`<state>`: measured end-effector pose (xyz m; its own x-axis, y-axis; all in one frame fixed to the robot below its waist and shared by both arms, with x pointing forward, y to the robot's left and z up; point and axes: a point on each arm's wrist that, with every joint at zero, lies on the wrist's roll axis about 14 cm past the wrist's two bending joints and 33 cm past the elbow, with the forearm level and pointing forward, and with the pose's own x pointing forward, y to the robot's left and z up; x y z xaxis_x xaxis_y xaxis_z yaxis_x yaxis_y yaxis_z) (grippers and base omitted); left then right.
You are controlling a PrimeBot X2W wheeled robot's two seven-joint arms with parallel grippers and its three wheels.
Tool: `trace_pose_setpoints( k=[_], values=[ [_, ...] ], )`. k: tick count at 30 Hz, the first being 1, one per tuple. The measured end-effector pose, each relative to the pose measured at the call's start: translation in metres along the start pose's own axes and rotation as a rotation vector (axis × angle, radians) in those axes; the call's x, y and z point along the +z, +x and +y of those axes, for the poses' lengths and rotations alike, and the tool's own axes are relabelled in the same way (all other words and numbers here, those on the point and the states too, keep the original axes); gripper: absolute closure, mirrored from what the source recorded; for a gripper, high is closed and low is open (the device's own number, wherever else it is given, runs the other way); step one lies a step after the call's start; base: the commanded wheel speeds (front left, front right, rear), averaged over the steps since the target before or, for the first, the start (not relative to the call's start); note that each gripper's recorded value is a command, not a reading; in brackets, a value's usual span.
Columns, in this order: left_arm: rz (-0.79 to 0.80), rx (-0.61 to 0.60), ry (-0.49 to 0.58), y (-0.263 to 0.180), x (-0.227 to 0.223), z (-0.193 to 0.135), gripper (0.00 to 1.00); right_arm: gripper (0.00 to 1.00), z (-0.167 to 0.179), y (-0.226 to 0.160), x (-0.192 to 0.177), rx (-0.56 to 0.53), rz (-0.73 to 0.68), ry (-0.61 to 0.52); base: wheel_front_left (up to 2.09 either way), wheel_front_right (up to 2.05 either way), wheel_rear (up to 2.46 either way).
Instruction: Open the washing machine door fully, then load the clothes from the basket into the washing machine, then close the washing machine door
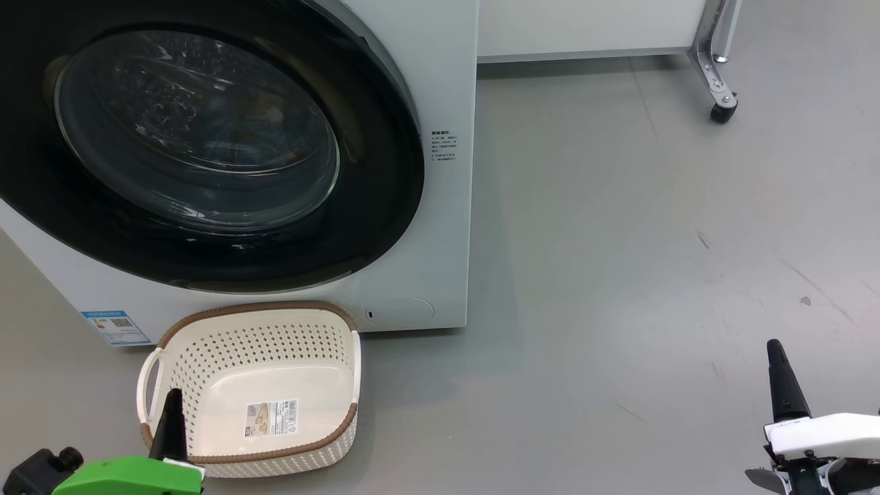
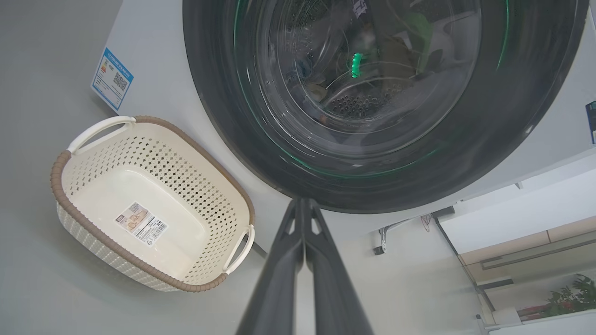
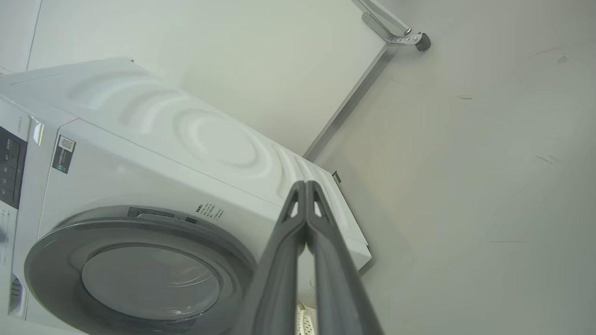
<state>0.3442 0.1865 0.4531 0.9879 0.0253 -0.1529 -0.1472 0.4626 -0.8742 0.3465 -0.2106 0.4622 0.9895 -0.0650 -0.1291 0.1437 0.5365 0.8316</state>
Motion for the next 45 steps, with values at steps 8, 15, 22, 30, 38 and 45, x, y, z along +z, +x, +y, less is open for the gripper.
trace_pose_setpoints(
  k=[8,15,22,30,38,45],
  values=[
    [0.006,-0.006,-0.103,0.005,0.001,-0.003,1.00,1.00,0.003,0.005,0.001,0.002,0.002,0.115,0.00,0.00,0.00],
    [0.016,-0.011,-0.184,0.009,0.001,-0.006,1.00,1.00,0.005,0.009,0.000,0.004,0.010,0.217,0.00,0.00,0.00],
    [0.018,-0.026,-0.277,0.014,0.004,-0.011,1.00,1.00,0.008,0.013,0.001,0.011,0.012,0.316,0.00,0.00,0.00],
    [0.027,-0.043,-0.367,0.018,0.006,-0.017,1.00,1.00,0.013,0.018,0.002,0.023,0.020,0.429,0.00,0.00,0.00],
    [0.036,-0.061,-0.469,0.023,0.008,-0.023,1.00,1.00,0.017,0.022,0.004,0.038,0.024,0.544,0.00,0.00,0.00],
    [0.033,-0.066,-0.507,0.025,0.009,-0.024,1.00,1.00,0.020,0.025,0.004,0.046,0.025,0.582,0.00,0.00,0.00]
  ],
)
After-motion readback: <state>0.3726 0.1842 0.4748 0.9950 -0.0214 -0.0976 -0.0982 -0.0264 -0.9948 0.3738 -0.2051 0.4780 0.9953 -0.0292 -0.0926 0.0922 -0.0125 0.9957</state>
